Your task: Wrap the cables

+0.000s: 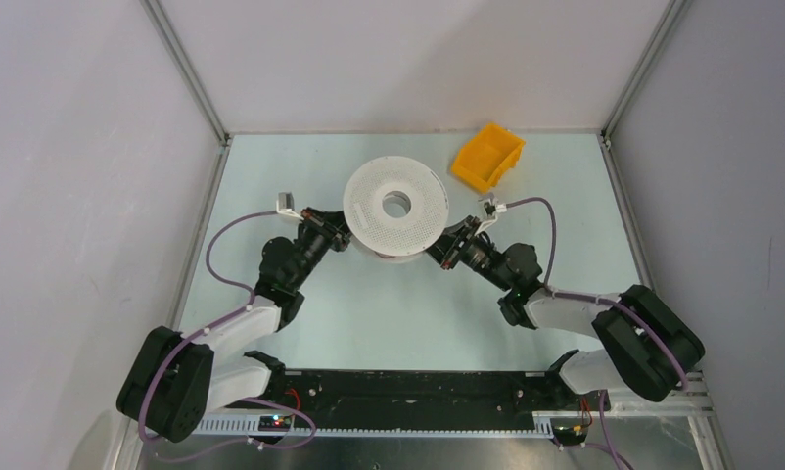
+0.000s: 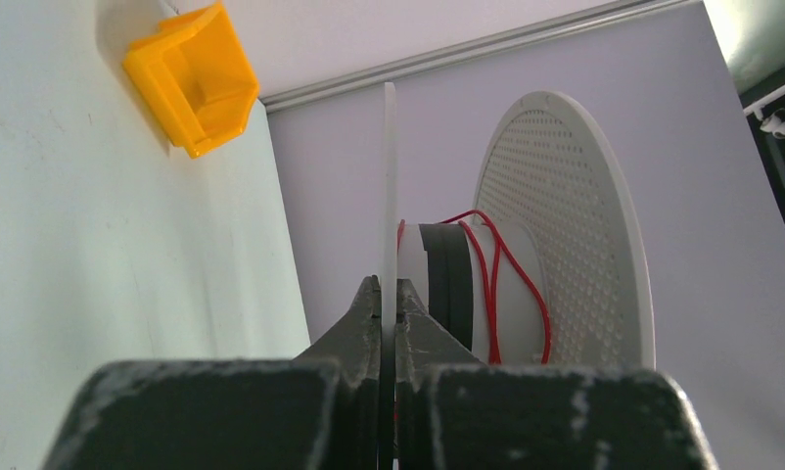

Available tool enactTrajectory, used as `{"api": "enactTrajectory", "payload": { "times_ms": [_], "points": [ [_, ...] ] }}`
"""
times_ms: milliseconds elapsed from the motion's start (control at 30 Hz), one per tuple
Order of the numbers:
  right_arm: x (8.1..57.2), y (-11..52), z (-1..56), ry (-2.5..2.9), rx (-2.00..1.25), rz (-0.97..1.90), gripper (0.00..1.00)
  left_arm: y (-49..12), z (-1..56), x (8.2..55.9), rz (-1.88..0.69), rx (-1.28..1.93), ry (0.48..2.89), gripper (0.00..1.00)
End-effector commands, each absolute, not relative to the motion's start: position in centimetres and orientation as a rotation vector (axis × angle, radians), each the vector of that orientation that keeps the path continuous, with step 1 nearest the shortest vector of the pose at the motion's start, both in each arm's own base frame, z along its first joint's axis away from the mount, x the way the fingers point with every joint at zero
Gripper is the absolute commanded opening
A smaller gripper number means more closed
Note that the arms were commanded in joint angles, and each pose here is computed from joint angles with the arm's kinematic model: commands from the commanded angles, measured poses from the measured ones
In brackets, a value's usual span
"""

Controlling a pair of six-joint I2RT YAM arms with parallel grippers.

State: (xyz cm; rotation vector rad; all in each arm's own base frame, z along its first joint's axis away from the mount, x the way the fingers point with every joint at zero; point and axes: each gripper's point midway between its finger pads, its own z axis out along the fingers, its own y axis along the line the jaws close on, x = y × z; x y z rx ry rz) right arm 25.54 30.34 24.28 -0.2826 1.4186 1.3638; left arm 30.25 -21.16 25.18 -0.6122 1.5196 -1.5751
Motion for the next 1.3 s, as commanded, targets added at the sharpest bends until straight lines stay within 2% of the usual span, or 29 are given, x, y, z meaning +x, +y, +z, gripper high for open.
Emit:
{"api": "enactTrajectory", "payload": {
  "times_ms": [0,300,600,667,867,1267],
  "points": [
    [28.2,29.4,28.1,1.292,-0.066,1.362,0.0,-21.1,29.0,29.1,-1.677,-0.56,1.367,0.0],
    [29.7,28.2,28.9,1.237,0.101,1.316,0.0,-21.3,29.1,29.2,-1.72,-0.598,1.338,0.0],
    [30.0,28.8,27.1,1.327,0.09,1.287,0.0,-21.4,29.1,29.3,-1.737,-0.6,1.327,0.0],
    [29.8,28.8,26.8,1.346,0.086,1.282,0.03,-21.3,29.3,29.3,-1.738,-0.6,1.318,0.0],
    [29.3,28.1,26.0,1.416,0.069,1.214,0.27,-21.1,29.5,29.4,-1.726,-0.603,1.303,0.0],
    [28.1,25.9,26.4,1.427,0.05,1.169,0.33,-21.1,29.6,29.8,-1.716,-0.602,1.301,0.0]
  ]
}}
